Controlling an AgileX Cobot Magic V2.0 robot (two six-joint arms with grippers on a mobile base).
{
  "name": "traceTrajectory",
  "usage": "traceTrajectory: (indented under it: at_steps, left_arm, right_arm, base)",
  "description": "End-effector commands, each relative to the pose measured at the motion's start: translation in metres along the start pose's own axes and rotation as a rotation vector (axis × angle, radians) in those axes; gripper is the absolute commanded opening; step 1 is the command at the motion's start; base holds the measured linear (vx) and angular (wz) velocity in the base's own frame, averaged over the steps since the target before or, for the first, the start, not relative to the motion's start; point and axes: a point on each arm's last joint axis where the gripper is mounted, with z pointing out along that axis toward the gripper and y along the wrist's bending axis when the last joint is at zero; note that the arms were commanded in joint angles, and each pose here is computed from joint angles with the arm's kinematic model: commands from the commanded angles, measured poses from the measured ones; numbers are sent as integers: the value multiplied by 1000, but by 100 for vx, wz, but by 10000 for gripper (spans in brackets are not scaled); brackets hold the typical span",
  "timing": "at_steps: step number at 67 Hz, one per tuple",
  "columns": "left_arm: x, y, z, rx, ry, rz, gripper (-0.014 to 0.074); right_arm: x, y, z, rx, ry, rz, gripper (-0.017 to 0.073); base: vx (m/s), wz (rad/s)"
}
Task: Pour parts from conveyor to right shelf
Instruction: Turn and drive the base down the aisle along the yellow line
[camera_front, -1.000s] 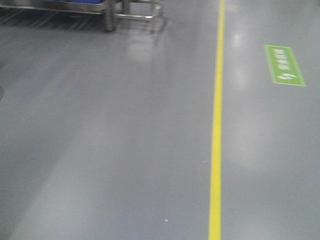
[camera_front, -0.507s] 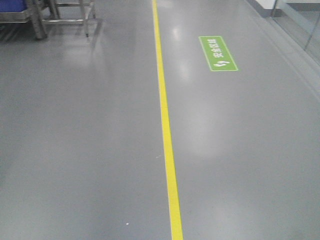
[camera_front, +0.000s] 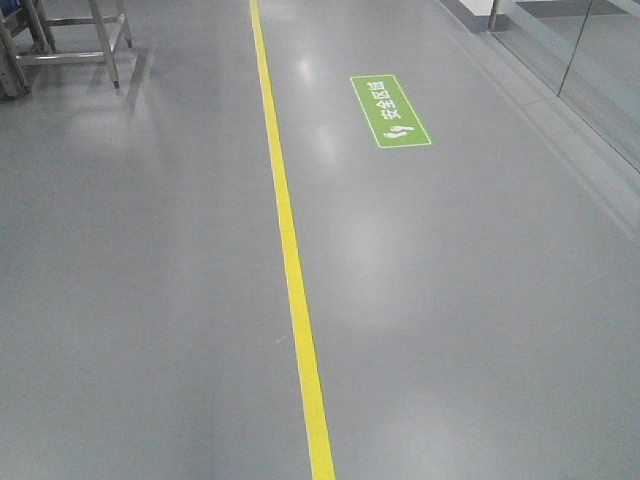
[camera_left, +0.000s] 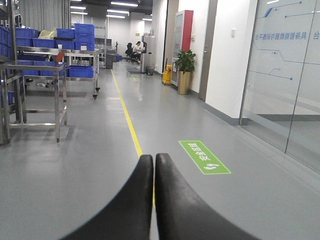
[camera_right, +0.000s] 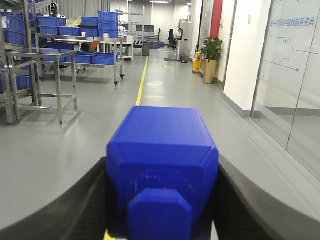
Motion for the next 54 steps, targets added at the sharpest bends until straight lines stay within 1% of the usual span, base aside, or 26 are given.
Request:
traceTrajectory:
  at_steps: [1,22,54]
  left_arm:
    - [1,0,0,10,-62,-16,-6]
    - [1,0,0,10,-62,-16,-6]
    - [1,0,0,10,-62,-16,-6]
  right_arm:
    - [-16,-2,-1,16,-98,-12,-4]
    - [-16,-2,-1,16,-98,-12,-4]
    - [-16,-2,-1,16,-97,-12,-4]
  base:
    - [32,-4]
    - [41,11]
    - [54,19]
